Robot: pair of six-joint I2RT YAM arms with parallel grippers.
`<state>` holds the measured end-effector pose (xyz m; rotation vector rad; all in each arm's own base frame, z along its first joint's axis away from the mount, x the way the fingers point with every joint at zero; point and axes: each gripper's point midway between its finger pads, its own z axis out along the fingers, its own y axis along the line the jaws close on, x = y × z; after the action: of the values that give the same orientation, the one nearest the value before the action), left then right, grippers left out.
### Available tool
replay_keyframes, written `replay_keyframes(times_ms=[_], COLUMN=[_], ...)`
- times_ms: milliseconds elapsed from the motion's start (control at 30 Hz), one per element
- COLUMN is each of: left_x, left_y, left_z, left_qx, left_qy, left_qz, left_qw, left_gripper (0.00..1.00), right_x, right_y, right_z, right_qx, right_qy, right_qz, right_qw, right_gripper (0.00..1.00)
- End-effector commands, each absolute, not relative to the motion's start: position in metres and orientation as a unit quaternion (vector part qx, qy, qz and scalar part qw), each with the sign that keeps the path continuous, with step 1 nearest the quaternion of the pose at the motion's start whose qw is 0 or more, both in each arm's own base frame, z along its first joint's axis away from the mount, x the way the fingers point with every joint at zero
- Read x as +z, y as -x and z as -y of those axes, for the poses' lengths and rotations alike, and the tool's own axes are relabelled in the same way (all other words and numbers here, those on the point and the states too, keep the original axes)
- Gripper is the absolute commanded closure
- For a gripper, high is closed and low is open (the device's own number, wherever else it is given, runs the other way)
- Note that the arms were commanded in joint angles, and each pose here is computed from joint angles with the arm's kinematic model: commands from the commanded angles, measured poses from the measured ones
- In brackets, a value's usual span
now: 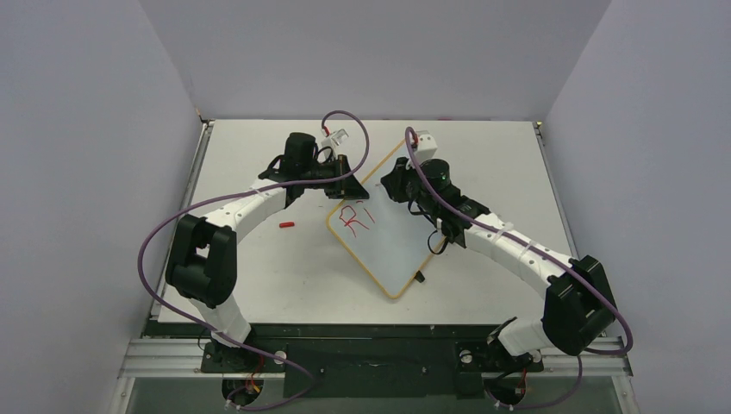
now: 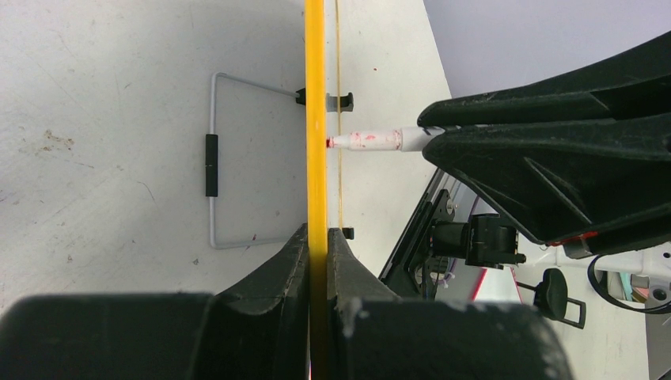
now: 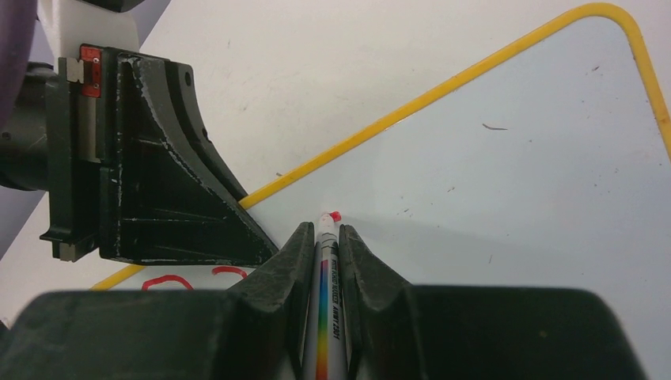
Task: Write a sentence on the whiteboard
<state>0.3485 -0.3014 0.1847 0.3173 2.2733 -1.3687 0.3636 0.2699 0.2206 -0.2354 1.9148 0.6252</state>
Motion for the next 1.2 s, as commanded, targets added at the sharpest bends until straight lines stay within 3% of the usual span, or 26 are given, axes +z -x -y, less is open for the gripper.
replay_keyframes(times_ms=[0, 1167], left_x=[0.226, 0.224], left_y=[-0.342, -0.343], left_z=[0.310, 0.310], left_qx=[-0.524, -0.523], left_qy=[-0.166, -0.165], left_qz=[-0.790, -0.792], left_qw=[0.271, 0.270], left_gripper=[1.00, 1.00], right_x=[0.226, 0.187], right_y=[-0.356, -0.334], right_z=[-0.288, -0.264], right_qx=[0.294, 0.256], right_qy=[0.123, 0.108], right_qz=[-0.791, -0.820], right_qw=[0.522, 0.500], right_gripper=[1.00, 1.00])
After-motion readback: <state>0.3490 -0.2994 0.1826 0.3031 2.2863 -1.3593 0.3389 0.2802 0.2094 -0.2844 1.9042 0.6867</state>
